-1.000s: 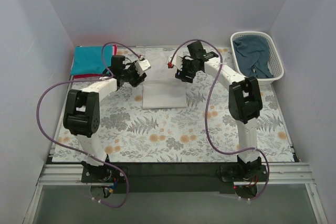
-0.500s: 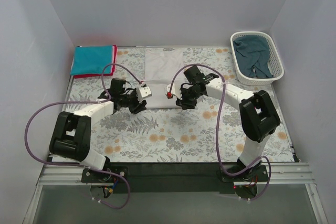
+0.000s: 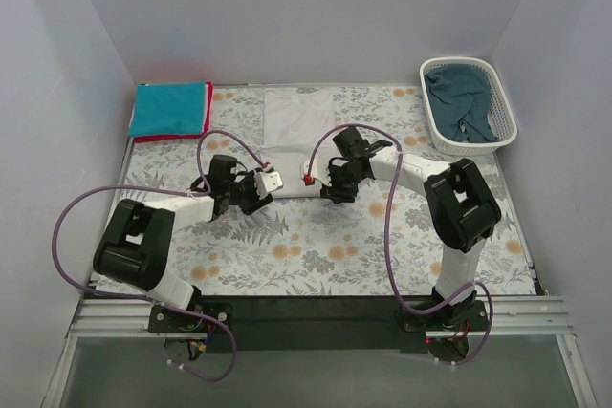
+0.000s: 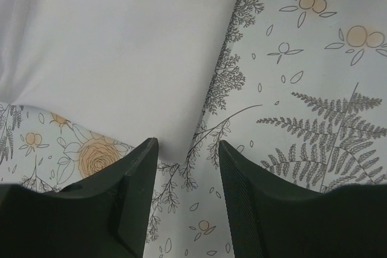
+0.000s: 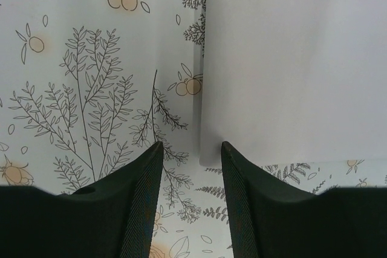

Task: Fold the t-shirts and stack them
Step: Fold the tshirt

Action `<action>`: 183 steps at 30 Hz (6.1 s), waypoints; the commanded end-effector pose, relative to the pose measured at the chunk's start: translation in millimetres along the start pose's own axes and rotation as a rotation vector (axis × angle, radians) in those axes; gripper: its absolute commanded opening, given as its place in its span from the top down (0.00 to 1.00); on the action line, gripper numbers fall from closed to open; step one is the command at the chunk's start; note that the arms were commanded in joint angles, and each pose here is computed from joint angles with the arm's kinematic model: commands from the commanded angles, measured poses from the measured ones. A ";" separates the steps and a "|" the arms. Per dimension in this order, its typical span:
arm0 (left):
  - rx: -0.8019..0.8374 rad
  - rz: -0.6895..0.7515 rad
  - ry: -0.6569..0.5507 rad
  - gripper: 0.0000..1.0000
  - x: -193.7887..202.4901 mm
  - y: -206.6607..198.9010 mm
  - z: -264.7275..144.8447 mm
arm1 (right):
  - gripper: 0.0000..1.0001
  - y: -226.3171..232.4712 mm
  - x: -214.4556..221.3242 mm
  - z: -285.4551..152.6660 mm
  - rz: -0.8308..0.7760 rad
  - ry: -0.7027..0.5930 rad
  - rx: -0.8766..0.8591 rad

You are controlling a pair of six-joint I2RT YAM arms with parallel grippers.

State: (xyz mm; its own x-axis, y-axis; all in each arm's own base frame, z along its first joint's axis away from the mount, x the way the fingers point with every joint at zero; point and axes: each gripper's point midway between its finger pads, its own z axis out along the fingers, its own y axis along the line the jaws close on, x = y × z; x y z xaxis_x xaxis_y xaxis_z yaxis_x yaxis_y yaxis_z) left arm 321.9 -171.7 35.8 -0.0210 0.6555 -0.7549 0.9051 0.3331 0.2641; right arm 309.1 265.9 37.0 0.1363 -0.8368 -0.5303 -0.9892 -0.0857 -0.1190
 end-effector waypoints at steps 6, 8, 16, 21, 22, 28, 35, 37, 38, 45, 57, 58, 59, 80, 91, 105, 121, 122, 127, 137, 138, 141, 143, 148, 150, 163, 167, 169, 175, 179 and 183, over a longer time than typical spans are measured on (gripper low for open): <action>-0.014 0.079 0.039 0.58 17.0 6.6 12.6 | 0.55 -4.0 11.3 20.2 -0.038 0.024 -0.001; -0.016 0.081 0.044 0.61 18.1 7.4 13.2 | 0.57 -4.4 14.3 23.3 -0.034 0.031 0.003; 0.017 0.096 0.057 0.89 14.5 7.5 11.1 | 0.99 -6.8 14.2 18.7 -0.027 0.039 0.024; 0.050 0.036 0.032 1.00 -11.6 8.3 -3.0 | 0.99 -7.2 -2.2 -1.5 -0.013 0.007 0.037; 0.054 0.033 0.018 1.00 -18.8 9.8 -5.7 | 0.99 -3.7 -7.6 -8.4 -0.010 -0.009 0.030; 0.104 0.014 -0.017 1.00 -38.0 -7.9 -30.6 | 0.99 15.6 -24.7 -33.6 0.041 -0.060 -0.007; 0.150 0.005 -0.065 1.00 -64.5 -41.1 -73.5 | 0.99 67.7 -39.7 -65.8 0.085 -0.123 -0.068; 0.215 -0.005 -0.053 1.00 -63.6 -65.1 -86.3 | 0.99 90.3 -50.7 -80.1 0.066 -0.148 -0.091; 0.240 -0.001 -0.073 1.00 -69.5 -74.3 -93.4 | 0.99 104.2 -48.7 -81.5 0.078 -0.145 -0.114; 0.252 -0.087 -0.128 1.00 -90.5 -112.3 -139.6 | 0.99 158.9 -51.3 -109.3 0.056 -0.157 -0.195; 0.037 -0.249 -0.077 1.00 -110.9 9.8 -87.2 | 0.99 41.6 -67.2 -103.7 0.013 -0.120 -0.087; 0.020 -0.253 -0.076 1.00 -109.5 20.7 -82.1 | 0.99 28.8 -56.5 -92.2 0.049 -0.106 -0.104; 0.016 -0.259 -0.062 1.00 -103.1 28.7 -73.2 | 0.99 10.5 -62.1 -94.5 0.031 -0.119 -0.077; 0.249 -0.421 0.157 1.00 3.7 -38.9 -16.7 | 0.99 38.1 -0.2 11.1 0.299 -0.019 -0.292; 0.352 -0.344 0.080 0.75 -17.3 -104.4 -72.5 | 0.56 97.6 -37.2 -39.4 0.569 -0.139 -0.404; 0.393 -0.248 0.001 0.60 -85.8 -93.1 -29.6 | 0.74 25.4 -85.7 -30.4 0.755 -0.337 -0.503; 0.424 -0.147 0.051 0.58 -73.8 -124.9 9.0 | 0.79 95.2 -23.6 13.3 0.855 -0.170 -0.578; 0.423 -0.139 0.049 0.58 -74.2 -124.9 9.9 | 0.80 97.3 -22.9 11.3 0.854 -0.171 -0.577; 0.456 -0.091 0.047 0.58 -72.5 -135.8 11.1 | 0.80 112.8 -18.2 4.9 0.865 -0.163 -0.587; 0.539 -0.067 0.047 0.63 -74.3 -156.4 10.8 | 0.79 69.6 -47.6 -14.3 0.774 -0.235 -0.475; 0.542 -0.068 0.047 0.65 -74.5 -157.1 11.1 | 0.79 65.5 -52.3 -16.3 0.774 -0.247 -0.474; 0.545 -0.064 0.049 0.77 -73.3 -158.2 11.5 | 0.79 55.6 -64.5 -19.5 0.768 -0.281 -0.481; 0.538 -0.050 0.046 0.82 -74.6 -157.3 11.5 | 0.79 53.0 -66.9 -14.9 0.774 -0.287 -0.496; 0.511 -0.021 0.020 0.93 -81.8 -154.4 7.5 | 0.80 52.4 -79.5 -3.2 0.800 -0.310 -0.569; 0.498 -0.017 0.018 0.96 -84.2 -152.3 5.8 | 0.81 54.5 -85.6 4.0 0.808 -0.316 -0.606; 0.450 0.021 -0.002 1.00 -103.1 -141.0 -5.6 | 0.84 73.0 -65.1 51.8 0.850 -0.241 -0.679; 0.386 0.083 -0.029 1.00 -114.8 -124.3 -3.4 | 0.85 79.4 -59.7 55.8 0.849 -0.224 -0.682; 0.366 0.102 -0.039 1.00 -121.5 -117.2 -1.2 | 0.85 81.7 -58.3 56.4 0.850 -0.218 -0.685; 0.310 0.129 -0.054 1.00 -130.5 -95.2 9.8 | 0.85 86.0 -56.4 57.3 0.848 -0.213 -0.691; 0.274 0.142 -0.068 1.00 -134.3 -78.7 15.1 | 0.85 88.3 -55.7 56.5 0.849 -0.213 -0.697; 0.250 0.139 -0.074 1.00 -133.9 -67.3 19.2 | 0.85 89.4 -54.9 56.9 0.847 -0.214 -0.699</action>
State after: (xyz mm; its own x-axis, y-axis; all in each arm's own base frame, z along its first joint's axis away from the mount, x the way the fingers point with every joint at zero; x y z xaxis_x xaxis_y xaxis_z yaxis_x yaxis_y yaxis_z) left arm 249.9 -288.5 88.3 0.0711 0.6596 -0.7483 0.9899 0.0455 0.1342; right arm 222.6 338.4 23.3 -0.6793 -0.6395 -0.3599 -0.5523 0.1226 0.8246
